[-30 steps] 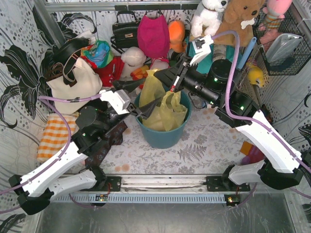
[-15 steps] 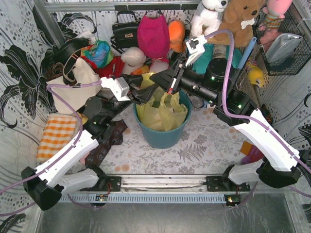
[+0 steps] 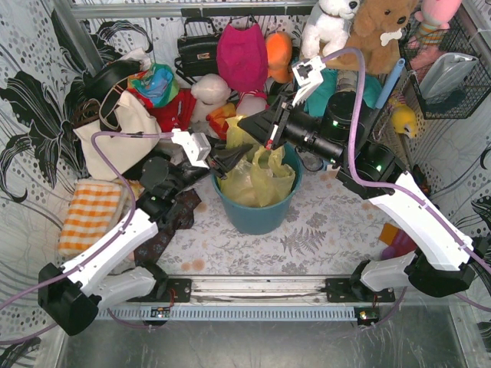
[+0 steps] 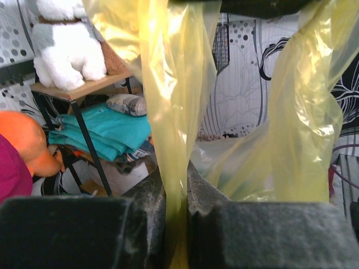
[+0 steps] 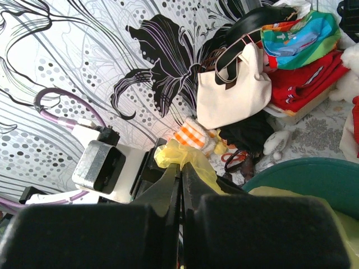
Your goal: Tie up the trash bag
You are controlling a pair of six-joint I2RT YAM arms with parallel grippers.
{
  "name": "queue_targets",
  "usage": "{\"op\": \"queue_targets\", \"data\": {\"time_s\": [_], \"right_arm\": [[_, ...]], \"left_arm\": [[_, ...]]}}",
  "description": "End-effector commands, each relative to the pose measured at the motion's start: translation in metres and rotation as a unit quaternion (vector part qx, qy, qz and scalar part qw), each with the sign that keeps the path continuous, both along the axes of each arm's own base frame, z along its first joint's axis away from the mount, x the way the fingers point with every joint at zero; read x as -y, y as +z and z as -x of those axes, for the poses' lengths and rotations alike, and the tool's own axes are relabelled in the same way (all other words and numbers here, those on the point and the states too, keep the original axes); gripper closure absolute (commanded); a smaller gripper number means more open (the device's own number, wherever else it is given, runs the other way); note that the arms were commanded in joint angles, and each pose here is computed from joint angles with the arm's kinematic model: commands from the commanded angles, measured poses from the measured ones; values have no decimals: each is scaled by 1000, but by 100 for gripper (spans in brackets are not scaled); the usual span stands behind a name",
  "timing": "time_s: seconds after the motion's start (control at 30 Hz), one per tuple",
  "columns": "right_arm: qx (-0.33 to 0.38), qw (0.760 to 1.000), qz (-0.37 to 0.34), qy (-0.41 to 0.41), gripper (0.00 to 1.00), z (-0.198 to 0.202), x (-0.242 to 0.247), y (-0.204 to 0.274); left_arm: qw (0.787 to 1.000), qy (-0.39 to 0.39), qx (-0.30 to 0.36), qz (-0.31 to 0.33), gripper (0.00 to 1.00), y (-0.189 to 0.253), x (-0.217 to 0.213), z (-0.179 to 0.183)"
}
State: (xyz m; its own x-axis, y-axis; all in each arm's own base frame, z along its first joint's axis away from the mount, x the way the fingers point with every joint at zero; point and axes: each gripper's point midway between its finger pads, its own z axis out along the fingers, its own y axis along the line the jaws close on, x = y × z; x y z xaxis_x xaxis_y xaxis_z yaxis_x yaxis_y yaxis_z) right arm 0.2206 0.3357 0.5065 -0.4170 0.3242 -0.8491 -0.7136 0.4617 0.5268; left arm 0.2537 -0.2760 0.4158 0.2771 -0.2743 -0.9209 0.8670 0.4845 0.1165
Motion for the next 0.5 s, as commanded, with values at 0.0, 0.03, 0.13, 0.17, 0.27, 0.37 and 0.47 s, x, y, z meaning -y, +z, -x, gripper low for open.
{"op": "queue_targets", "data": {"time_s": [0.0, 0.03, 0.13, 0.17, 0.27, 0.37, 0.47], "right_arm": [[31, 999, -19, -10, 100, 7, 15, 26], [32, 999, -18, -11, 100, 7, 15, 26], [28, 999, -14, -13, 100, 5, 14, 22], [28, 999, -14, -8, 100, 6, 13, 22], [33, 999, -12, 14, 100, 10, 6, 22], [36, 998, -11, 49, 100, 18, -5, 22], [32, 997, -12, 73, 100, 22, -13, 21]], "left_arm": [[1000, -12, 6, 7, 82, 2, -5, 11], [1000, -15, 6, 7, 86, 1, -5, 13], [1000, -26, 7, 10, 86, 3, -5, 18], [999, -29, 8, 13, 77, 5, -5, 20], [999, -38, 23, 21, 51, 14, -6, 25], [998, -46, 35, 27, 32, 24, -5, 29], [996, -74, 45, 27, 21, 31, 2, 34]]}}
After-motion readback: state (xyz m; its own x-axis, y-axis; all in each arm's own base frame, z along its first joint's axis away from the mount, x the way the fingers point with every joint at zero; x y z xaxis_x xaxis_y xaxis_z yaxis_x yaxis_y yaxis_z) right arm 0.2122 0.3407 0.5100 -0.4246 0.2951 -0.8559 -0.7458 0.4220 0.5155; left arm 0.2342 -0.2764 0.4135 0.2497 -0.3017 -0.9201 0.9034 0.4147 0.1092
